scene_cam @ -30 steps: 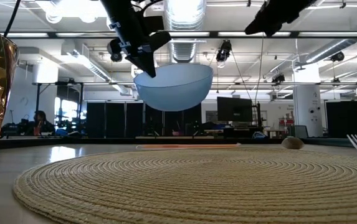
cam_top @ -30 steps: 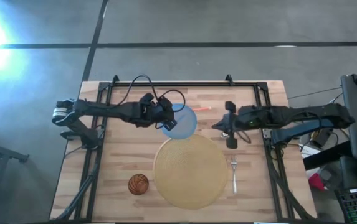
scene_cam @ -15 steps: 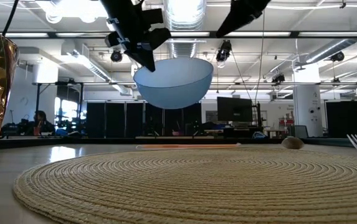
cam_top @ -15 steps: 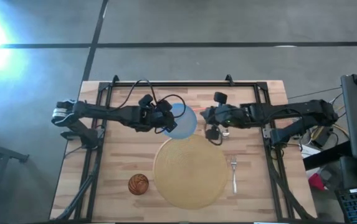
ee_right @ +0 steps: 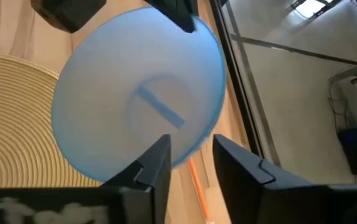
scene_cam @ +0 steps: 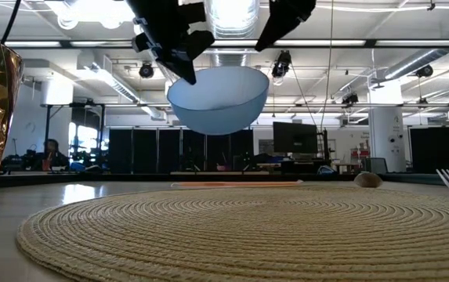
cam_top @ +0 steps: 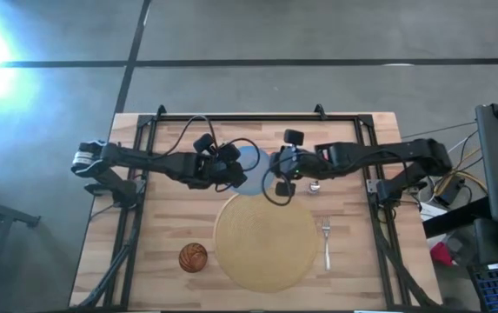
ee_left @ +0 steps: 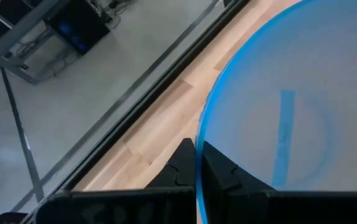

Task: Pick & Place Utensil
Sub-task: Put the bowl on the mat

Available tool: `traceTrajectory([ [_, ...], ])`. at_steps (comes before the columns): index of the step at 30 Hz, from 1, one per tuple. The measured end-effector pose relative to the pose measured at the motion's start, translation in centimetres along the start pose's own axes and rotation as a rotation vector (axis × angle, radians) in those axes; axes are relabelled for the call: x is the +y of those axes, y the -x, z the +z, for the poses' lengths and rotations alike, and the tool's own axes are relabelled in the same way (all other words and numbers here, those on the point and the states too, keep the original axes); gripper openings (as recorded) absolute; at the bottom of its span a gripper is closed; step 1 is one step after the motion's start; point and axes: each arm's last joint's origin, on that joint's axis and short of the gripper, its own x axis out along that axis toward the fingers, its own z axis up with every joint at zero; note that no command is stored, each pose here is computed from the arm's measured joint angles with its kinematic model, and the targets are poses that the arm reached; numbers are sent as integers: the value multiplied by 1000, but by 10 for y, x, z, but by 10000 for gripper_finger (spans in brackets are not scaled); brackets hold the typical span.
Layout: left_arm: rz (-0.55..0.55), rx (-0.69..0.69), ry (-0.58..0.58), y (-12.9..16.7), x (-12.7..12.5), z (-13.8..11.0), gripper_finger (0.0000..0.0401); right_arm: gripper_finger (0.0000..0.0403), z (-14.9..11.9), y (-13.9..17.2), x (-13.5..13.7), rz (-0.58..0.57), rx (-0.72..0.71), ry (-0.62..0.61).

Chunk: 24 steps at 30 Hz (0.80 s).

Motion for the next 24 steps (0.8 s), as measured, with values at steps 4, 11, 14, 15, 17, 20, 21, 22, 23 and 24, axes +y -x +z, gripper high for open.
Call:
traceTrajectory([
  [4,-3,-17,4,1,-1,2,0,152,1,-6,2,-14,5,-21],
  [11,-16,-42,12,2,-4,4,0,181,-2,-13,-1,-113,39,-55],
  [14,-24,-61,14,3,-5,7,0,187,-3,-16,-1,-116,44,-76],
  [15,-25,-65,14,3,-5,7,0,187,-4,-16,-1,-116,47,-81],
  [17,-28,-73,12,3,-5,8,0,187,-6,-18,-1,-118,57,-93],
  [20,-30,-85,11,3,-6,10,0,181,-7,-20,-3,-123,64,-120],
  [21,-30,-89,13,3,-6,10,0,178,-8,-20,-4,-125,65,-135],
  [22,-30,-90,10,3,-6,10,0,173,-8,-21,-5,-128,65,-150],
  [23,-29,-95,10,3,-6,11,0,167,-8,-22,-6,-129,67,-160],
  [24,-30,-98,8,3,-6,11,0,159,-8,-22,-7,-130,68,-170],
])
